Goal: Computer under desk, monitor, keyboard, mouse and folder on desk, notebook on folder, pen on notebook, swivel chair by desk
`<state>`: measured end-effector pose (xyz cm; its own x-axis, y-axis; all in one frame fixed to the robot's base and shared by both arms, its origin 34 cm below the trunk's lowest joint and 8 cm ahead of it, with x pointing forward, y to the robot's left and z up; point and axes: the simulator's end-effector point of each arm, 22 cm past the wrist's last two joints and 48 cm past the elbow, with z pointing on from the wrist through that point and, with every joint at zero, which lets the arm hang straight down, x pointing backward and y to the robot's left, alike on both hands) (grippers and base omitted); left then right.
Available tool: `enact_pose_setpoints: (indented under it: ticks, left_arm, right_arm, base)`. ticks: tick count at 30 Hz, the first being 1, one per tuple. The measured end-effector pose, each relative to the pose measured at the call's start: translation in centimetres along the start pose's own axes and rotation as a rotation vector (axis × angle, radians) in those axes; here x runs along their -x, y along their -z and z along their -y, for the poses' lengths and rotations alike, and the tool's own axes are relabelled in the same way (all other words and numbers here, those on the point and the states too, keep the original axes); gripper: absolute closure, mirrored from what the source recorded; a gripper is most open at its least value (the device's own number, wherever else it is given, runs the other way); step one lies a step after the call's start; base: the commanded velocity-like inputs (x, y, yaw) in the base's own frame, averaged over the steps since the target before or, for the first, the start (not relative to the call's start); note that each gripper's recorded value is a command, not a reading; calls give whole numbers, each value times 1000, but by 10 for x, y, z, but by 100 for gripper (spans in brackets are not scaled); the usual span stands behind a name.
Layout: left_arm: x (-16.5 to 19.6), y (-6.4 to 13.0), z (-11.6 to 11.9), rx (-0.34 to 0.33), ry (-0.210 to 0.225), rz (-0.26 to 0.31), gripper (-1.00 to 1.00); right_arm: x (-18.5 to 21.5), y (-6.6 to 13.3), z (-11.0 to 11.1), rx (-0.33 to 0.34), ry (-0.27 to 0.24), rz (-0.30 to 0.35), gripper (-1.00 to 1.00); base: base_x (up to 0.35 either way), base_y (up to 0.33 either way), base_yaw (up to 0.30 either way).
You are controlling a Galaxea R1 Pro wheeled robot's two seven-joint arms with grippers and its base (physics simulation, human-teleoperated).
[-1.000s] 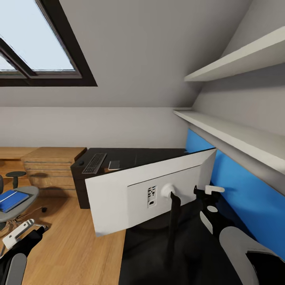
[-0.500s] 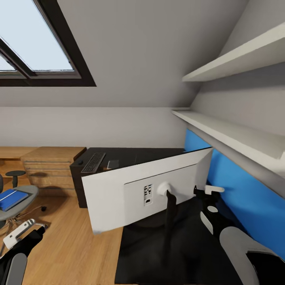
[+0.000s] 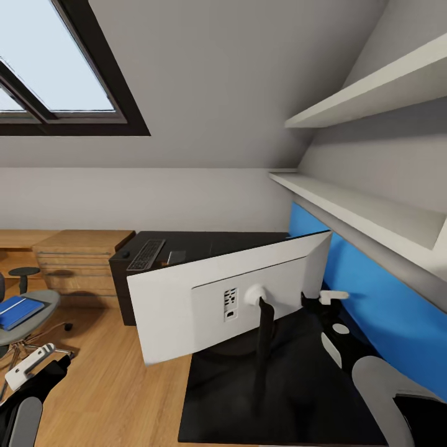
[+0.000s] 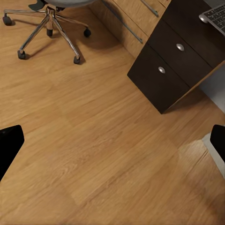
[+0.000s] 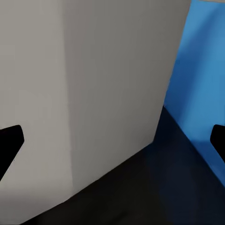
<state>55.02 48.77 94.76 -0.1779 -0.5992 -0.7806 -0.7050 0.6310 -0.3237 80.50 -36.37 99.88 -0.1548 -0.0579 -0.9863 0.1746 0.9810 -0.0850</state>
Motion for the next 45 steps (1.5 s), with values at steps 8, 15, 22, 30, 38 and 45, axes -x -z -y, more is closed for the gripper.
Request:
enact_pose_setpoints:
  ticks: [8,15,22,30,38,45]
  left_arm:
    - [0,0,0,0,1,1,-100]
    - [0,0,1,-1,2,1,-100]
    - [0,1,1,-3,1,1,-100]
    - [1,1,2,-6,-2,4,-100]
    - [5,1,-1,0,1,11,-100]
    - [21,6,-5,3,22,49,-100]
  right_arm:
    - [-3,1,-17,86,12,-7,-100]
    - [-15,4,-18,126,21,-35,-100]
    - [-18,5,-18,137,25,-40,-100]
    - [-18,6,-24,161,31,-41,-100]
    - [-18,6,-24,161,30,-41,-100]
    - [-18,5,-24,161,31,-41,-100]
  base:
    - [0,0,0]
    - [1,0,0]
    - [190,0,0]
    - [173,0,0]
    - [238,0,0]
    - [56,0,0]
